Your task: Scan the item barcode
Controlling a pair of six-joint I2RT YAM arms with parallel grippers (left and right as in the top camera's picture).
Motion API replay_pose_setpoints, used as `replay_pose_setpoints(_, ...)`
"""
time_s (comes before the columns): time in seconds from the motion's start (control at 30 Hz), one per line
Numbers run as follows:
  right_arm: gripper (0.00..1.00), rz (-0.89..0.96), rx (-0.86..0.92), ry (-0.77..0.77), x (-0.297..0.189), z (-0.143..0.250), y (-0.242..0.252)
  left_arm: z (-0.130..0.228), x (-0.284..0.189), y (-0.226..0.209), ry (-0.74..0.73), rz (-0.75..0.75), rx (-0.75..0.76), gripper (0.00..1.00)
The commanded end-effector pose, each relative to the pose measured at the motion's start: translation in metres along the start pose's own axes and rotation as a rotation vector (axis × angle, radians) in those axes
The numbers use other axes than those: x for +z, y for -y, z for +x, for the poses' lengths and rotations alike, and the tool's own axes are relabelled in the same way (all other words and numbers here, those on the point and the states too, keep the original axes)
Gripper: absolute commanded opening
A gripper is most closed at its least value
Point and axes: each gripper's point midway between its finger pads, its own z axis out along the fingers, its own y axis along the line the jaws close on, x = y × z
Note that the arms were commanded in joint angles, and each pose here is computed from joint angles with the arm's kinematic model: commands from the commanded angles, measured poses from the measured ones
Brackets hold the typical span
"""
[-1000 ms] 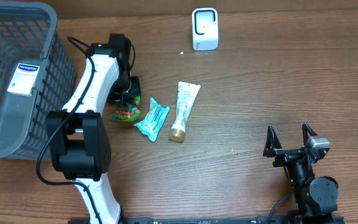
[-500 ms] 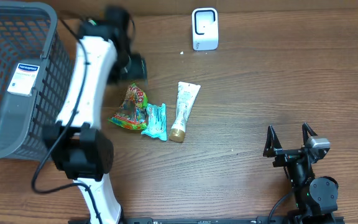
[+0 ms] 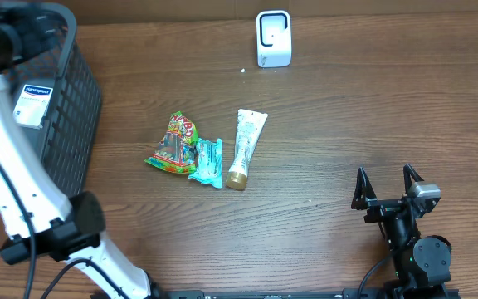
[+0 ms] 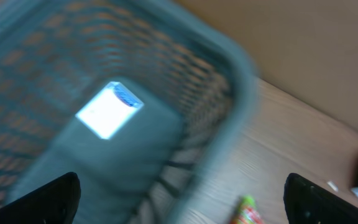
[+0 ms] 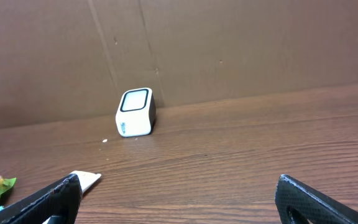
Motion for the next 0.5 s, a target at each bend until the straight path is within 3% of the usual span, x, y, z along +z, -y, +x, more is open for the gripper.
replay_pose_setpoints(0.0, 1.00, 0.002, -0.004, 0.002, 0.000, 0.002, 0.001, -0.009, 0.028, -0.047, -0.009, -0.077, -0.041, 1.00)
replay_pose_setpoints(0.17, 1.00, 0.002, -0.004, 0.002, 0.000, 0.002, 0.001, -0.014, 0.077, -0.072, -0.032, -0.108, -0.042, 1.00)
replay_pose_setpoints(0.47, 1.00, 0.002, -0.004, 0.002, 0.000, 0.002, 0.001, 0.042, 0.201, -0.094, -0.263, -0.142, 0.017, 1.00)
